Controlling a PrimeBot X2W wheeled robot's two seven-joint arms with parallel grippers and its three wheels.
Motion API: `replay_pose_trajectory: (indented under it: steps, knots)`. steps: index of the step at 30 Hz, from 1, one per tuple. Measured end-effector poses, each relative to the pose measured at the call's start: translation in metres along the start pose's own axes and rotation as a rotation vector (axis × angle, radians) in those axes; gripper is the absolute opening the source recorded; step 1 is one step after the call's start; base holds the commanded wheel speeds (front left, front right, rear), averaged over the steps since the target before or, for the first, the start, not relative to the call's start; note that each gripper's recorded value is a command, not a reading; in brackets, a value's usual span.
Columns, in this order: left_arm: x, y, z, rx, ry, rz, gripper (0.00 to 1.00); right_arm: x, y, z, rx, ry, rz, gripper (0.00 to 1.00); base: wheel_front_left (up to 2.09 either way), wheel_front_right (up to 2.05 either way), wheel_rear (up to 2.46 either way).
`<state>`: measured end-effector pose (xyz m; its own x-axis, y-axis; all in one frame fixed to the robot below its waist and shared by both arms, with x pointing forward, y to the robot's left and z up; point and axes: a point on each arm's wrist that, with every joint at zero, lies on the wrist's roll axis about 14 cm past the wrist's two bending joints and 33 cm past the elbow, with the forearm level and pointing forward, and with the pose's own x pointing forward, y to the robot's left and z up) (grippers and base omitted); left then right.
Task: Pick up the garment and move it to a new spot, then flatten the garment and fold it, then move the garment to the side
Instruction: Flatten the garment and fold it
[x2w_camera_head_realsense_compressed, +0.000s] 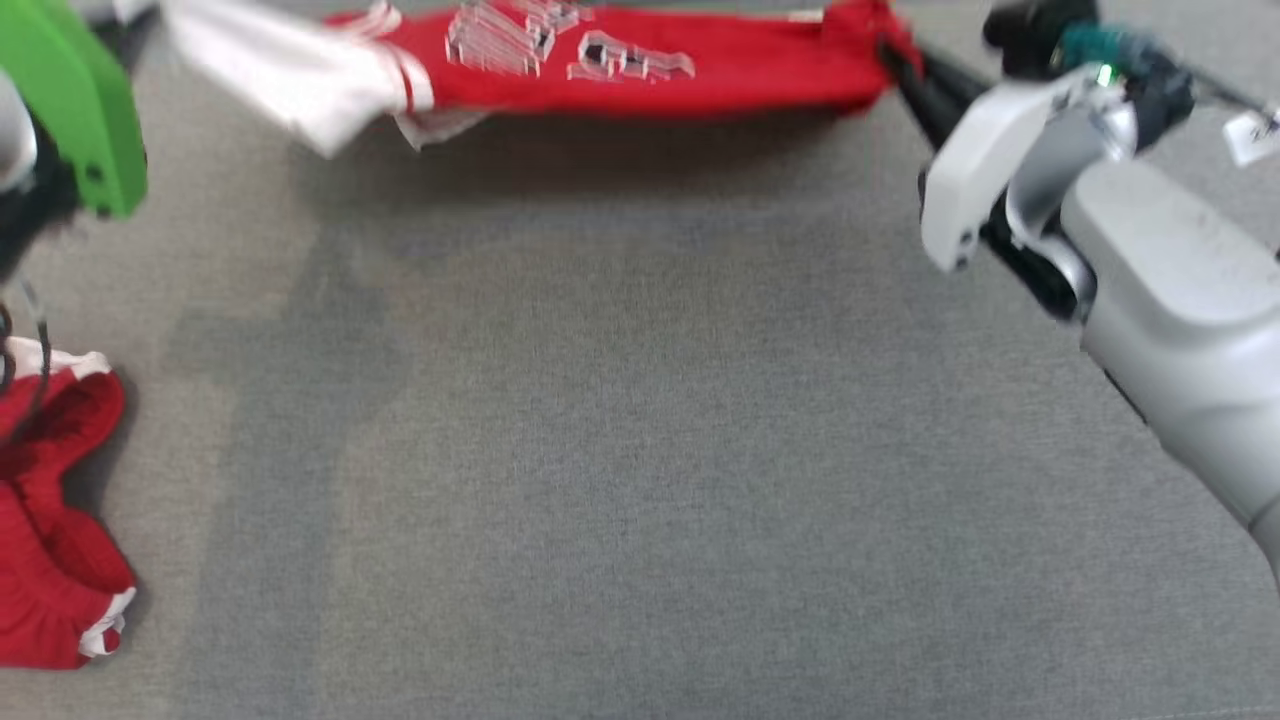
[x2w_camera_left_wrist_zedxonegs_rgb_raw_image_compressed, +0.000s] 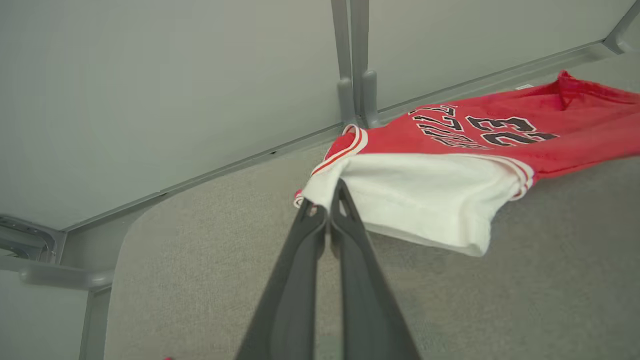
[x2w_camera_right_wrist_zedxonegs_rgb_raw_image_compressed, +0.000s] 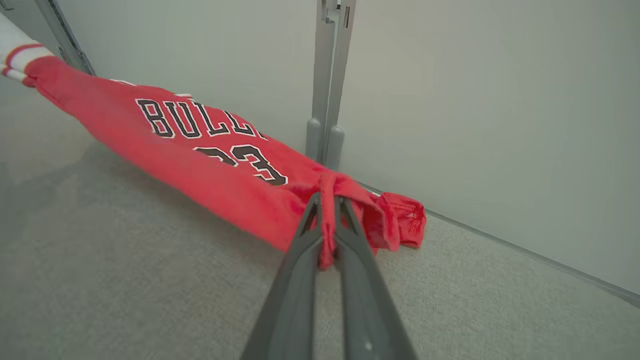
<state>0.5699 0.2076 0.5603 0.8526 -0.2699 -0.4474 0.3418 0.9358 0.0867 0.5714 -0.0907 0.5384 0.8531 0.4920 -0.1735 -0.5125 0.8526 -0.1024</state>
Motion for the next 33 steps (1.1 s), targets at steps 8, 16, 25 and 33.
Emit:
replay_pose_trajectory:
  steps: [8, 16, 25, 33]
  knots:
    - [-0.082, -0.043, -0.096, -0.102, 0.345, -0.162, 0.0, -0.081, 0.038, -0.056, -0.009, 0.285, 0.113, 0.0, 0.0, 0.0, 0.0]
    - [-0.16, -0.1, -0.159, -0.162, 0.593, -0.302, 0.0, -0.151, 0.065, -0.088, 0.027, 0.476, 0.197, 0.0, 0.0, 0.0, 0.0]
    - [-0.218, -0.136, -0.2, -0.207, 0.827, -0.404, 0.0, -0.217, 0.073, -0.131, 0.097, 0.738, 0.241, 0.0, 0.0, 0.0, 0.0]
    - [-0.208, -0.134, -0.189, -0.209, 0.865, -0.418, 0.0, -0.213, 0.069, -0.126, 0.145, 0.772, 0.259, 0.0, 0.0, 0.0, 0.0]
